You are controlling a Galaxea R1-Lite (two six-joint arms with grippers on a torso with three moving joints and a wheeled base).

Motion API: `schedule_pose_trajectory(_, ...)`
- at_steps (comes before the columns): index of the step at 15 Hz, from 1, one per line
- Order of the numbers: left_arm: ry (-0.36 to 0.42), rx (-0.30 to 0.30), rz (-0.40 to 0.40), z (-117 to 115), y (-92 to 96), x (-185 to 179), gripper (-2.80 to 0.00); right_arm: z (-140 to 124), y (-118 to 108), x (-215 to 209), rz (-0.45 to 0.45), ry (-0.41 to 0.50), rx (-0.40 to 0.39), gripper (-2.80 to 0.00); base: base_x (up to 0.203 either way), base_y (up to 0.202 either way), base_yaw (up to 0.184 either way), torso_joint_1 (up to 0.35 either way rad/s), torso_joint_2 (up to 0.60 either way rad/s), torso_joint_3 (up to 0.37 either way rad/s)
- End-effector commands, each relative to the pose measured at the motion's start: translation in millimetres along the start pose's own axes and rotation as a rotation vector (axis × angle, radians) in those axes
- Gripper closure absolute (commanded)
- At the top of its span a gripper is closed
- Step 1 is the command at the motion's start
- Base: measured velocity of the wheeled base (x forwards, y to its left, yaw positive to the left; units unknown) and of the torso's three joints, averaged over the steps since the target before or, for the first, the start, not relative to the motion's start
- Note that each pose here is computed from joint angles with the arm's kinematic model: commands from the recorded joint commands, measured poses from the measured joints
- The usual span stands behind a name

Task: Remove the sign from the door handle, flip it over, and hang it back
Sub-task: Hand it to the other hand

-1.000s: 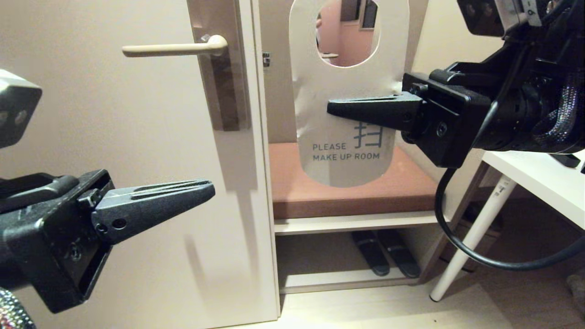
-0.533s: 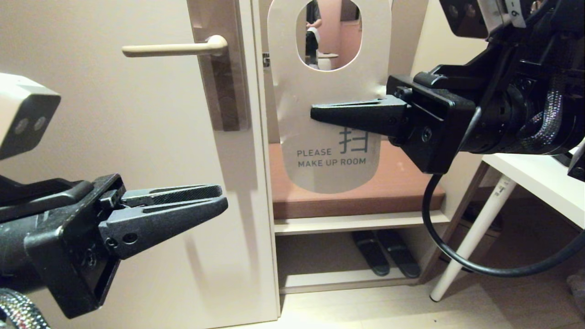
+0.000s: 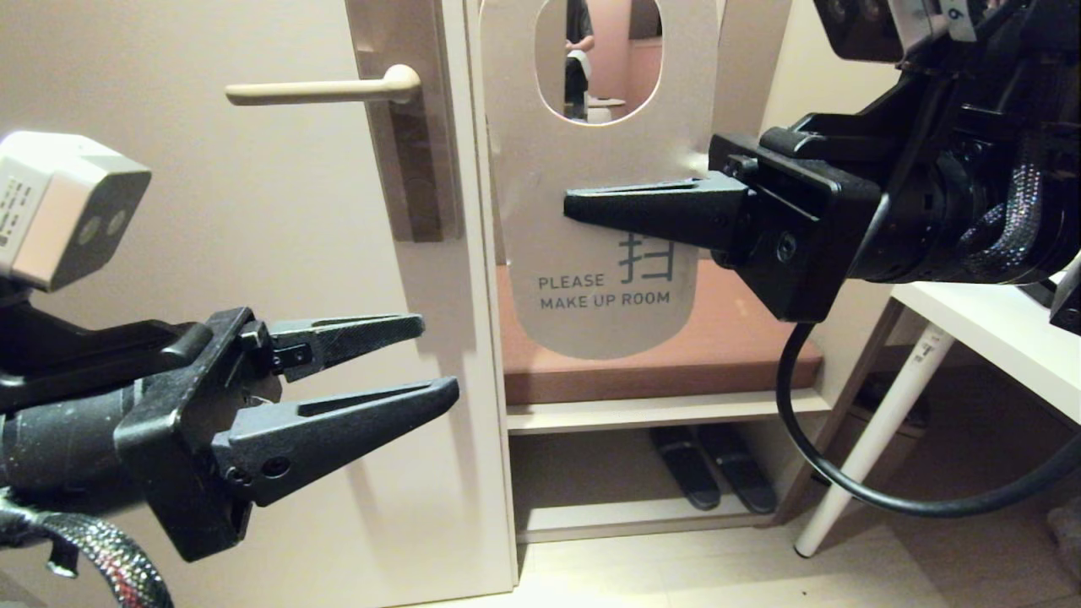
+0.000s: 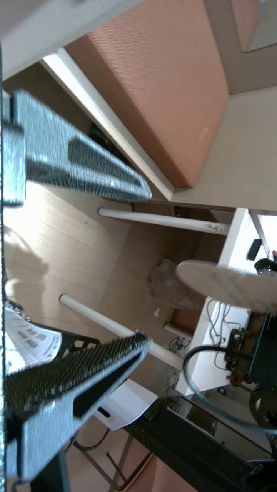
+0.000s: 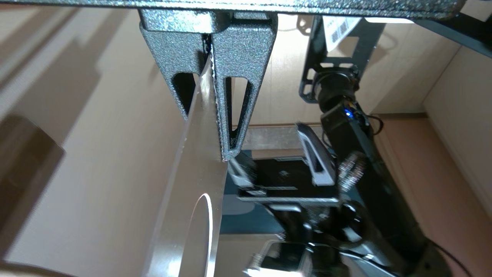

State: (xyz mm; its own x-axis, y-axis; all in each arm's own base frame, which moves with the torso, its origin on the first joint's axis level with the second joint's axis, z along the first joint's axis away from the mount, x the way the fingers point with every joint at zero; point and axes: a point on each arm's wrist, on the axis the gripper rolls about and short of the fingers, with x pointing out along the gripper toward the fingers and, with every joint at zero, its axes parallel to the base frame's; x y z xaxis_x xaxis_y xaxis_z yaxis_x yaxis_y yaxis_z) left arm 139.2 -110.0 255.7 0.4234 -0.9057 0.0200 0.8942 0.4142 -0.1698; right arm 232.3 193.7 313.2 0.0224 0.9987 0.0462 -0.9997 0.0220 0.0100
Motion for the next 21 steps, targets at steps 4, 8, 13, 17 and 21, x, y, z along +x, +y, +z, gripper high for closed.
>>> schedule_pose_trajectory(4, 0.015, -0.005, -0.043, -5, -0.7, 13, -2.80, 6, 7, 15, 0.056, -0.017, -0.019, 0.00, 0.000, 0.000, 0.000, 0.000, 0.00, 0.000)
schedule_pose_trajectory(8, 0.023, -0.009, -0.069, -7, -4.8, 16, -2.80, 8, 16, 25, 0.103, -0.021, -0.018, 0.00, 0.000, 0.000, 0.000, 0.000, 0.00, 0.000)
schedule_pose_trajectory(13, -0.001, 0.003, -0.074, -6, -1.6, 22, -2.80, 5, 25, 41, 0.161, -0.033, 0.009, 0.00, 0.000, 0.000, 0.000, 0.000, 0.00, 0.000)
schedule_pose_trajectory(17, -0.027, 0.013, -0.096, -5, -0.2, 30, -2.80, 6, 25, 50, 0.187, -0.079, 0.040, 0.00, 0.000, 0.000, 0.000, 0.000, 0.00, 0.000)
schedule_pose_trajectory(21, -0.010, 0.006, -0.171, -7, -3.8, 30, -2.80, 3, 25, 51, 0.193, -0.072, 0.047, 0.00, 0.000, 0.000, 0.000, 0.000, 0.00, 0.000)
